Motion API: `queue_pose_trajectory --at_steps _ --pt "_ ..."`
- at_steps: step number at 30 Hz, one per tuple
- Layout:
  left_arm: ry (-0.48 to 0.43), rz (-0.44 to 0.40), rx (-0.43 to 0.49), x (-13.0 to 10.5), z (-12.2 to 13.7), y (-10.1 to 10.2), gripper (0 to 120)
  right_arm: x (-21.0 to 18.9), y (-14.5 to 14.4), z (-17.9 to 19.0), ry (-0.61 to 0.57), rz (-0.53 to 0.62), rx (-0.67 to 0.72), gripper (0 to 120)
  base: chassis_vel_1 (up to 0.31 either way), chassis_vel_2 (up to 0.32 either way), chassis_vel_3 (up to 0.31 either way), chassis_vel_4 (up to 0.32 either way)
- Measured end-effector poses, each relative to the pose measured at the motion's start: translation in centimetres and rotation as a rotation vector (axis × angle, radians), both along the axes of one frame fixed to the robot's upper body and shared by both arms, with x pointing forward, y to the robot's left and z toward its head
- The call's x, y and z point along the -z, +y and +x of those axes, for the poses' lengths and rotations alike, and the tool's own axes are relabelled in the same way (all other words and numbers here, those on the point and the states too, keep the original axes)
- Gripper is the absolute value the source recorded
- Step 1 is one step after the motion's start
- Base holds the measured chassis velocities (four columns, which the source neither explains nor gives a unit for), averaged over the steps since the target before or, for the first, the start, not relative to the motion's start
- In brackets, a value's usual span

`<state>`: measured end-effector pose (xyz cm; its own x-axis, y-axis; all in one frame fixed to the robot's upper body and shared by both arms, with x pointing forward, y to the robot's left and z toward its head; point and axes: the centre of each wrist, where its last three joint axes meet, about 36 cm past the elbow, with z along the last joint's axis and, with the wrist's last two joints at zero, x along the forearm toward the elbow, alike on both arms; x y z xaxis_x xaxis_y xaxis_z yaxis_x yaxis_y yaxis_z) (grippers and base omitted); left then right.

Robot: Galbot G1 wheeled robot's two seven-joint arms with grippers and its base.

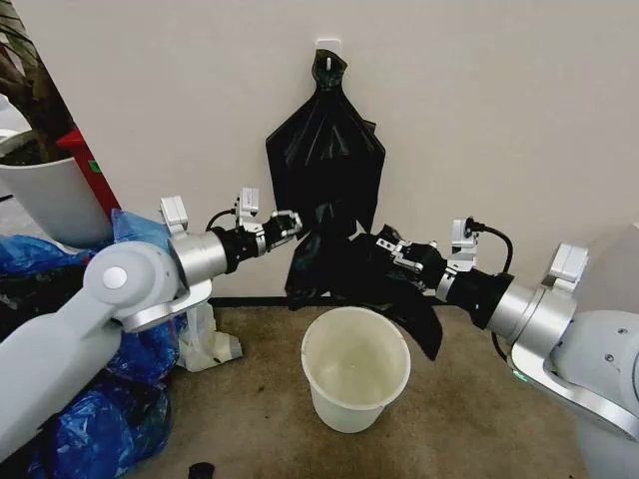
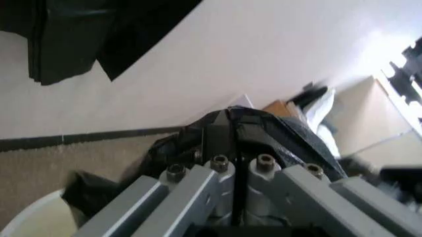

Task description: Place the garbage bag over the trash bin.

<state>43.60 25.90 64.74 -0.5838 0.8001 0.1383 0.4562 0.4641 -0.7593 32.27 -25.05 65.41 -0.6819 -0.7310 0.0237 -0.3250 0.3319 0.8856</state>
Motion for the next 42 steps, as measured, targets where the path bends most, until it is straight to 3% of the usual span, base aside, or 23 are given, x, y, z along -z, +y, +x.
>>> queue_pose_trajectory --at_steps 7,17,26,36,42 --pt "0.017 0.038 0.039 -2.9 -0.3 0.5 0 -1.2 0.9 0.4 0.008 0.117 -0.033 0 0.000 0.000 0.000 0.000" --pt "0.049 0.115 0.014 -4.6 -0.5 0.6 0 -0.4 2.3 0.5 0.018 0.156 -0.128 0 0.000 0.000 0.000 0.000" --pt "0.159 0.106 0.013 -0.5 -0.3 -0.5 0 3.1 3.1 4.6 0.070 0.198 -0.110 0 0.000 0.000 0.000 0.000" --pt "0.129 0.045 -0.056 2.6 2.4 -1.5 0 7.6 4.7 6.9 0.094 0.142 -0.052 0 0.000 0.000 0.000 0.000" --pt "0.121 0.010 -0.054 2.8 2.9 -2.4 0 6.5 2.9 7.1 0.041 0.103 0.004 0 0.000 0.000 0.000 0.000"
